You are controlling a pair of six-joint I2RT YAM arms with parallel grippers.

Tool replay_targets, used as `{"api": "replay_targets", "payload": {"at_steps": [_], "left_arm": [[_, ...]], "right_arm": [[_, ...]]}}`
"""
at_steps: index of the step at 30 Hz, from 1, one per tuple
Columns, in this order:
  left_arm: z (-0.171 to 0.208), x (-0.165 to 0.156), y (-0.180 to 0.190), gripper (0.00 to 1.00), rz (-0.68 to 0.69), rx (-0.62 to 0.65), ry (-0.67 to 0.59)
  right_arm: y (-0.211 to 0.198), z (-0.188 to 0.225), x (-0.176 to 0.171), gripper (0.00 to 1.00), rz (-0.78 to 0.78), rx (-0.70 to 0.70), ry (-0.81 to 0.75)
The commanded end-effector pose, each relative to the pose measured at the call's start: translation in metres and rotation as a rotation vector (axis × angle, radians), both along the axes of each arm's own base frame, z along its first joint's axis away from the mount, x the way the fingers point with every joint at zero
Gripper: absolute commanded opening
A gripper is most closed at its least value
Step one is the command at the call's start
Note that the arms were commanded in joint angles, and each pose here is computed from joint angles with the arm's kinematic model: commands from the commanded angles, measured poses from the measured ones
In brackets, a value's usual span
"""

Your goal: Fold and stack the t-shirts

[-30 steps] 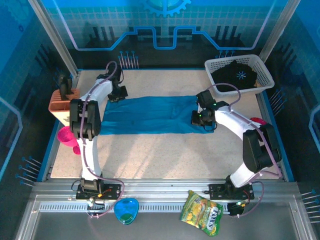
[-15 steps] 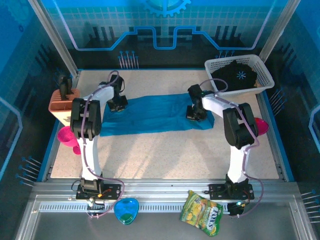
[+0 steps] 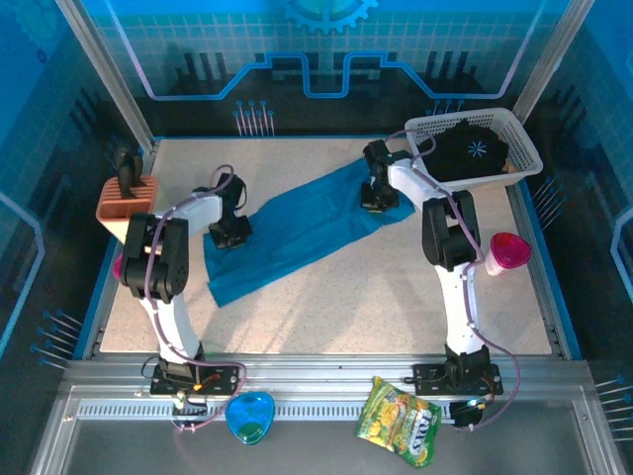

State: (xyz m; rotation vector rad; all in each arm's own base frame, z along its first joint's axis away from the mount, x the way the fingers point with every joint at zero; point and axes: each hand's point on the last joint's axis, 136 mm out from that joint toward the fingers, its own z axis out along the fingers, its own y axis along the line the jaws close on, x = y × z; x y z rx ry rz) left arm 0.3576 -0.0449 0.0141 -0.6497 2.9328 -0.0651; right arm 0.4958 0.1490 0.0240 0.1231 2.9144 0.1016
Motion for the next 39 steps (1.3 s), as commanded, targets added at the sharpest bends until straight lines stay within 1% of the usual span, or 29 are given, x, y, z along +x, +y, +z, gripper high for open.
{"api": "replay_targets", "payload": {"at_steps": [1,5,10,14,16,18,21,24,25,27,30,34,37,39], "left_arm": [[-0.008,-0.051,-0.019,0.0,-0.022,-0.006,0.113],[-0.005,-0.077,-0.046,0.0,-0.056,-0.04,0.108],[-0.009,-0.108,-0.084,0.0,-0.06,-0.146,0.111],[0.004,-0.119,-0.111,0.0,-0.091,-0.209,0.084],[0.021,-0.118,-0.119,0.0,-0.113,-0.229,0.051],[0.043,-0.114,-0.114,0.0,-0.129,-0.192,0.021],[0.082,-0.107,-0.087,0.06,-0.138,-0.041,-0.038],[0.119,-0.1,-0.056,0.12,-0.126,0.118,-0.108],[0.127,-0.098,-0.049,0.13,-0.123,0.152,-0.123],[0.131,-0.095,-0.044,0.14,-0.117,0.168,-0.13],[0.117,-0.092,-0.053,0.13,-0.118,0.107,-0.113],[0.081,-0.087,-0.078,0.13,-0.118,-0.009,-0.082],[0.058,-0.083,-0.095,0.12,-0.117,-0.081,-0.062],[0.048,-0.084,-0.101,0.12,-0.126,-0.091,-0.046]], "right_arm": [[-0.01,-0.015,0.021,0.0,0.042,-0.013,0.016],[-0.005,-0.014,0.057,0.0,0.07,0.046,-0.027],[-0.001,-0.008,0.089,0.0,0.073,0.166,-0.108],[-0.002,0.006,0.105,0.0,0.071,0.251,-0.173],[-0.003,0.021,0.112,0.0,0.071,0.298,-0.206],[-0.003,0.041,0.116,0.0,0.064,0.361,-0.237],[-0.006,0.082,0.119,0.0,0.058,0.444,-0.286],[-0.008,0.121,0.108,0.0,0.071,0.462,-0.319],[-0.008,0.133,0.101,0.0,0.072,0.462,-0.322],[-0.008,0.146,0.083,0.0,0.047,0.452,-0.309],[-0.008,0.15,0.045,0.0,-0.009,0.411,-0.274],[0.004,0.125,-0.01,0.0,-0.102,0.385,-0.231],[0.017,0.102,-0.039,0.0,-0.149,0.415,-0.197],[0.028,0.087,-0.047,0.0,-0.148,0.43,-0.191]]}}
